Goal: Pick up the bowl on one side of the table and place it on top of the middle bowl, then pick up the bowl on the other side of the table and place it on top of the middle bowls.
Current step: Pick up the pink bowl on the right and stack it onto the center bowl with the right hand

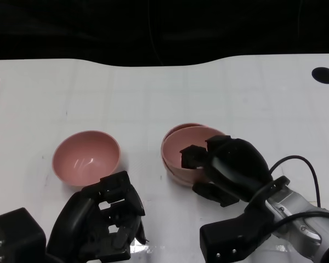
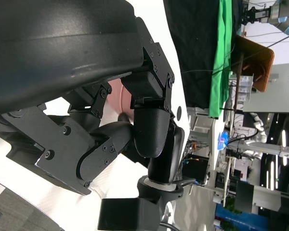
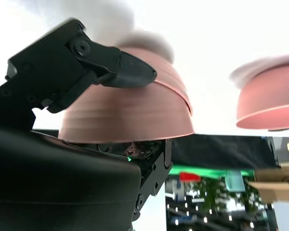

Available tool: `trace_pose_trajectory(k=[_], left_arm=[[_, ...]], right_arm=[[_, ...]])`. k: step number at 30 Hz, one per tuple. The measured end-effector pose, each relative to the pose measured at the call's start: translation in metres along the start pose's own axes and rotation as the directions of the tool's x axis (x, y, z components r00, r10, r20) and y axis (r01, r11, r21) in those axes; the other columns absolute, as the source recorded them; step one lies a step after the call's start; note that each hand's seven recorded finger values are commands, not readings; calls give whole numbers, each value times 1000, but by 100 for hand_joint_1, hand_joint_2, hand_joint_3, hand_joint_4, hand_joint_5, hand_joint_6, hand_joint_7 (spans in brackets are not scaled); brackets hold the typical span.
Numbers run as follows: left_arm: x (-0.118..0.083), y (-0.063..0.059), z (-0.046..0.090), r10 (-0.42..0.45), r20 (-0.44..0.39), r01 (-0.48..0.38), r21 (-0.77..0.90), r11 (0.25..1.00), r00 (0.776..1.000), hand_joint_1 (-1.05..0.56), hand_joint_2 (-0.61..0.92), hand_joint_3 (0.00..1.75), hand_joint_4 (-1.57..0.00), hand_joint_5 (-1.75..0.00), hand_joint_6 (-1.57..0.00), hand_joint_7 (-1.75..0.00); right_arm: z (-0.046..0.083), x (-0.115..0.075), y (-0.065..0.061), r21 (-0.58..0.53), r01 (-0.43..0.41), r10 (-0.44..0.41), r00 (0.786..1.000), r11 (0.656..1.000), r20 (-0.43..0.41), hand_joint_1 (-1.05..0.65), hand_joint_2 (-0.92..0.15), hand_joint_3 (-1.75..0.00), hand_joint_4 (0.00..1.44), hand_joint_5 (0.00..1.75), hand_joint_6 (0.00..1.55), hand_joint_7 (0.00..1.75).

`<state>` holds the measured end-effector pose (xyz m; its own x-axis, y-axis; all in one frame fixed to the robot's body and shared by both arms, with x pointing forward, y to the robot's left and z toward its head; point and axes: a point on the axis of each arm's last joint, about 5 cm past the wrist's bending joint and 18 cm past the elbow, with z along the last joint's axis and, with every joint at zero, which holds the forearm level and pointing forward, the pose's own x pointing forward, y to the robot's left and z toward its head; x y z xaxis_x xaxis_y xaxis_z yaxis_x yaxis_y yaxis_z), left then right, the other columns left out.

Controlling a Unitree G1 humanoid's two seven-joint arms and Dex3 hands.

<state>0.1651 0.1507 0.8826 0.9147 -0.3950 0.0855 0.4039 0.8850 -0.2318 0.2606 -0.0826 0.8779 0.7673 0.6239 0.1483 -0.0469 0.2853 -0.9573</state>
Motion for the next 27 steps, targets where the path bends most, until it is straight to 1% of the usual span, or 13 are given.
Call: trace_pose_trajectory(k=[1,3,4,6,8,13,18,22,23,25,26,27], left_arm=[[0,0,0,-1,0,1,0,1000,1000,-15,42,129,-83,-165,-78,-148],[0,-1,0,-2,1,2,-1,1000,1000,-15,42,129,-83,-165,-78,-148],[1,-1,0,-2,1,2,-1,1000,1000,-15,42,130,-83,-165,-78,-148],[0,-1,0,-2,1,2,-1,1000,1000,-16,41,130,-83,-165,-78,-147],[1,-1,0,-2,1,2,-2,1000,1000,-16,40,131,-83,-165,-78,-147],[1,-1,-1,-3,-2,3,-4,1000,1000,-16,41,130,-82,-166,-78,-147],[1,-2,-1,-5,-4,5,-5,1000,1000,-16,42,130,-82,-166,-78,-148],[1,-2,-1,-6,-1,6,-3,1000,1000,-16,42,130,-82,-167,-78,-149],[2,-2,-1,-7,-1,7,-3,1000,1000,-16,42,130,-82,-167,-78,-149],[2,-1,-1,-6,-1,6,-1,1000,1000,-16,42,129,-82,-167,-78,-149],[2,-1,-1,-7,-2,7,2,1000,1000,-16,43,129,-82,-167,-78,-149],[2,-1,-1,-8,-3,8,8,1000,1000,-16,43,129,-82,-167,-77,-150]], right_arm=[[0,2,-2,3,-32,32,999,999,-8,-45,-88,-39,64,63,74,17],[1,4,-6,6,-106,106,994,994,-29,-56,-91,-38,52,41,62,5],[1,4,-8,3,-133,133,990,991,-38,-63,-92,-40,43,33,52,2],[1,3,-10,2,-162,162,986,987,-48,-69,-92,-42,37,28,44,1],[1,2,-12,9,-164,164,985,986,-48,-71,-92,-46,31,26,37,0],[1,-1,-19,24,-142,143,988,990,-52,-73,-92,-48,27,26,34,0],[6,-4,-26,46,-96,98,994,994,-41,-72,-92,-46,26,27,34,0],[8,-12,-38,89,-10,13,999,996,-42,-68,-92,-40,30,32,39,2],[7,-16,-41,94,15,-11,999,995,-41,-64,-92,-37,32,41,43,4],[5,-23,-45,114,75,-71,997,991,-34,-61,-92,-34,30,53,46,5],[4,-27,-46,127,102,-98,995,987,-32,-57,-92,-31,27,68,49,6],[4,-32,-47,136,123,-120,992,983,-30,-56,-92,-30,27,74,51,7]])
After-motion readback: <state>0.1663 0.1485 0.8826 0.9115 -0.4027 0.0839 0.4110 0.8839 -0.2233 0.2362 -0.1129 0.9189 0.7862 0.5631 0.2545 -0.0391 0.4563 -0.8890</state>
